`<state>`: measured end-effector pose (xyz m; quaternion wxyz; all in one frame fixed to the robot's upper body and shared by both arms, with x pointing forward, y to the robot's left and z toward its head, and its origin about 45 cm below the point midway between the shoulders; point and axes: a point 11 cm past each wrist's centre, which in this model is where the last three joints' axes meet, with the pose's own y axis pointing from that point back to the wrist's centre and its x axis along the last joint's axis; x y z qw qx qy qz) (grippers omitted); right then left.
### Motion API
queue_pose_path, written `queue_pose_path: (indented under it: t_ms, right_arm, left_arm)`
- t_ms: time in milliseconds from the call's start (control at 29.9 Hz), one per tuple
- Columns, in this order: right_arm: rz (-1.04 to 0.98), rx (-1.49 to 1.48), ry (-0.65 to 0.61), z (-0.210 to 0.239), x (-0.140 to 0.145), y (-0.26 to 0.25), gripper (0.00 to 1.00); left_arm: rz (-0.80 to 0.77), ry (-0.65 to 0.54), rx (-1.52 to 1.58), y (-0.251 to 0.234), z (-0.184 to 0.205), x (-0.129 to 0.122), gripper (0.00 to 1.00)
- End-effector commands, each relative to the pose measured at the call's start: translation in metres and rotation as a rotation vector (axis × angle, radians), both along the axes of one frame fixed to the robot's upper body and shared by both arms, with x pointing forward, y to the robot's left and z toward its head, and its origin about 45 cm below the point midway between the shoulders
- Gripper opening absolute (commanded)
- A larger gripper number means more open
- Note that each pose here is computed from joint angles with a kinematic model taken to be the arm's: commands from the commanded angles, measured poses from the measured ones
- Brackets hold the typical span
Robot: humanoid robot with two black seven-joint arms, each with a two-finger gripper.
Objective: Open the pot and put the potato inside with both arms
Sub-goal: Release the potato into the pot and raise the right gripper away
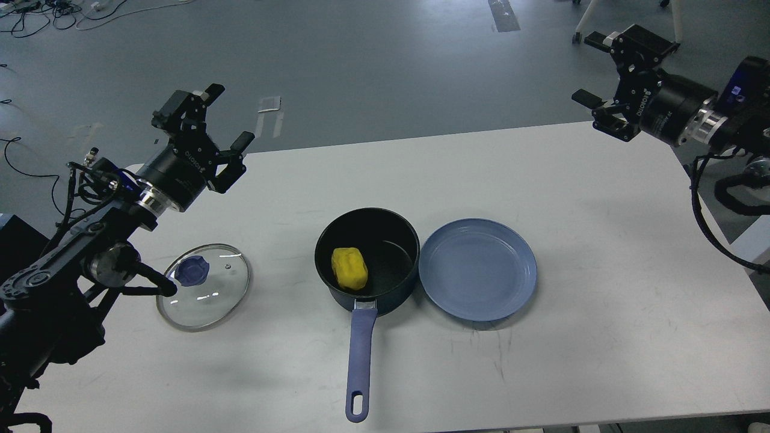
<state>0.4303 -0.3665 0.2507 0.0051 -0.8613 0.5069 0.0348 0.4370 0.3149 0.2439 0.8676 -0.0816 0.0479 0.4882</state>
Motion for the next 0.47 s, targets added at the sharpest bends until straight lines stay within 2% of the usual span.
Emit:
queue_pose_path:
  t_ms: [0,434]
  right_arm:
    - [-0.044,0.041,0.028,-0.018,-0.008,-0.008,1.00]
    - [-0.059,0.117,0.085,-0.057,-0.014,0.014,1.00]
  left_arm:
    - [-0.008,0.014,-0.013,-0.007,-0.008,-0.002,0.98]
    - [-0.018,0.030,-0.030,-0.015,-0.015,-0.005,0.98]
